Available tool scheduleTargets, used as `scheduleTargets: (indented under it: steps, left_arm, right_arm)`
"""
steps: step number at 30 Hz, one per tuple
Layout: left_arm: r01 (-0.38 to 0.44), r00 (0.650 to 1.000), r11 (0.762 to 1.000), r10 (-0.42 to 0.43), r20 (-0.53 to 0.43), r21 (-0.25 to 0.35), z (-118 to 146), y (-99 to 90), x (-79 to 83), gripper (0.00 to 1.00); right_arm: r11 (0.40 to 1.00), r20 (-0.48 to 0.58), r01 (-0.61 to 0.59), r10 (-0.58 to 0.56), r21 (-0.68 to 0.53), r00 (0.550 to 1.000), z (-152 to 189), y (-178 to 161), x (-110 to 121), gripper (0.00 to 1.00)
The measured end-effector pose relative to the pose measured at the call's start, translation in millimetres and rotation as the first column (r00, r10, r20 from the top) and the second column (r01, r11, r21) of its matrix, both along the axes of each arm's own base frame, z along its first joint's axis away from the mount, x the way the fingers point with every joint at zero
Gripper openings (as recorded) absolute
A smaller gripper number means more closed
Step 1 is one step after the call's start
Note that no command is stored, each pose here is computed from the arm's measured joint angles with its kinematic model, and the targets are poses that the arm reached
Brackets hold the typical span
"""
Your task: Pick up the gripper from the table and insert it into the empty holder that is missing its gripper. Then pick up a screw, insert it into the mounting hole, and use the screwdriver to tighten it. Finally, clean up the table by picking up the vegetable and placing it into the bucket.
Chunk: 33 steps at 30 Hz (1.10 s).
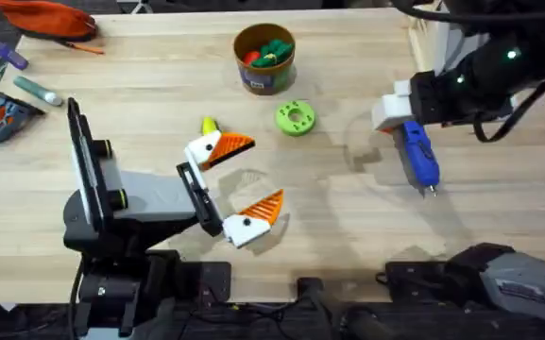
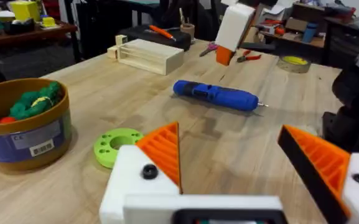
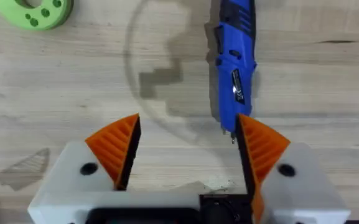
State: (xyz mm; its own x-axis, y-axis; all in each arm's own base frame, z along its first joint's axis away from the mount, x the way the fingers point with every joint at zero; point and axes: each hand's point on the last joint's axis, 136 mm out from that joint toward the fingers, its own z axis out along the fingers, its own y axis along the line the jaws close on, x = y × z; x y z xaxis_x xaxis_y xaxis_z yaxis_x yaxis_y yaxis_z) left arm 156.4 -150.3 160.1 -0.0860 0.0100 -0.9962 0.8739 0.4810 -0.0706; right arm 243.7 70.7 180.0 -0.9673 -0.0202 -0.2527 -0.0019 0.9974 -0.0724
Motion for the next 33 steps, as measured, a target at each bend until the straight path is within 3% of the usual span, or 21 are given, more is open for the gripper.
scheduleTargets:
  steps: [19, 20, 25, 27, 33]
  left_arm:
    - [0.0, 1.0, 1.0, 0.0, 0.0, 0.0, 0.0, 0.0, 0.0, 0.987]
    - [0.001, 1.0, 1.0, -0.001, -0.001, -0.001, 0.0, -0.1, -0.1, 0.928]
    - [0.001, 1.0, 1.0, -0.001, 0.003, 0.002, 0.0, -0.1, -0.1, 0.227]
    - [0.001, 1.0, 1.0, -0.001, 0.007, 0.003, 0.1, 0.0, -0.1, 0.039]
    - [0.001, 1.0, 1.0, -0.001, 0.006, 0.003, 0.0, -0.1, -0.1, 0.017]
  right_arm:
    - [1.0, 0.0, 0.0, 0.0, 0.0, 1.0, 0.0, 0.0, 0.0, 0.864]
    - [1.0, 0.0, 0.0, 0.0, 0.0, 1.0, 0.0, 0.0, 0.0, 0.864]
    - [1.0, 0.0, 0.0, 0.0, 0.0, 1.0, 0.0, 0.0, 0.0, 0.864]
    - [1.0, 0.0, 0.0, 0.0, 0.0, 1.0, 0.0, 0.0, 0.0, 0.864]
    - [1.0, 0.0, 0.0, 0.0, 0.0, 1.0, -0.1, 0.0, -0.1, 0.864]
